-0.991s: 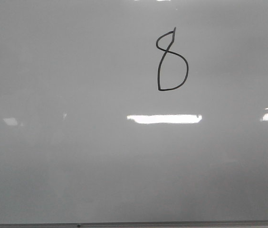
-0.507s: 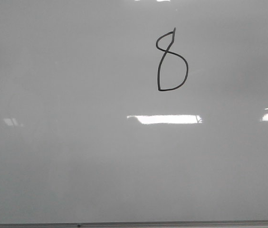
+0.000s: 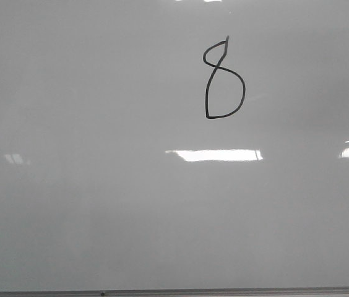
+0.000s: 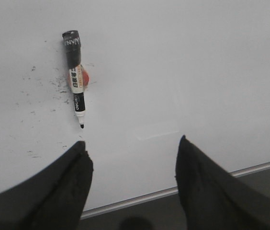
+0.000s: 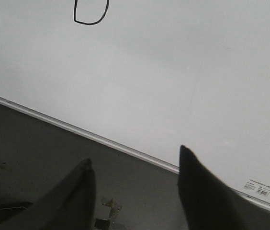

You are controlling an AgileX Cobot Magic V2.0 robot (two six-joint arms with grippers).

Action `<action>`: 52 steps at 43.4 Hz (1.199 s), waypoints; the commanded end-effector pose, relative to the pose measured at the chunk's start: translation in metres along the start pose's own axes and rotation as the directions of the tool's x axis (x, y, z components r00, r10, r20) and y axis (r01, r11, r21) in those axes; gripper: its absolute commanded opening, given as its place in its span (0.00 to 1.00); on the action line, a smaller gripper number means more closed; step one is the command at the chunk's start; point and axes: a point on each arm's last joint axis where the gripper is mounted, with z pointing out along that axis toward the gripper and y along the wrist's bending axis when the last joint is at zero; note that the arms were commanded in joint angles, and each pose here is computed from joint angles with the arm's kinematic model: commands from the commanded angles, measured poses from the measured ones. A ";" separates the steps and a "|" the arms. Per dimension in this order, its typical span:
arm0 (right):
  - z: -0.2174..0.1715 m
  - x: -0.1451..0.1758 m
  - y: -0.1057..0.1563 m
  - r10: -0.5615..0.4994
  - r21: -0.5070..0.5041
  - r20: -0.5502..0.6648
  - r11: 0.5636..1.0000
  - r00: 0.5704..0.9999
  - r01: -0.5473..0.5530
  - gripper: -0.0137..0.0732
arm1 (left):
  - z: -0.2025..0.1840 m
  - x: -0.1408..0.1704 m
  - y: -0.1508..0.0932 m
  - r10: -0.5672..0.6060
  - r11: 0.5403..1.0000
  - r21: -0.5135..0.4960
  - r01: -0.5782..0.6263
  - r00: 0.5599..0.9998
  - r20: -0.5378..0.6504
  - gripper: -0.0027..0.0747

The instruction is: Write number 8 on whiteboard

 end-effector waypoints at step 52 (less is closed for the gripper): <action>-0.005 -0.009 -0.002 0.001 0.016 0.073 1.000 0.997 -0.002 0.03 | -0.005 -0.013 0.003 -0.027 0.999 -0.030 0.032 0.987 0.161 0.01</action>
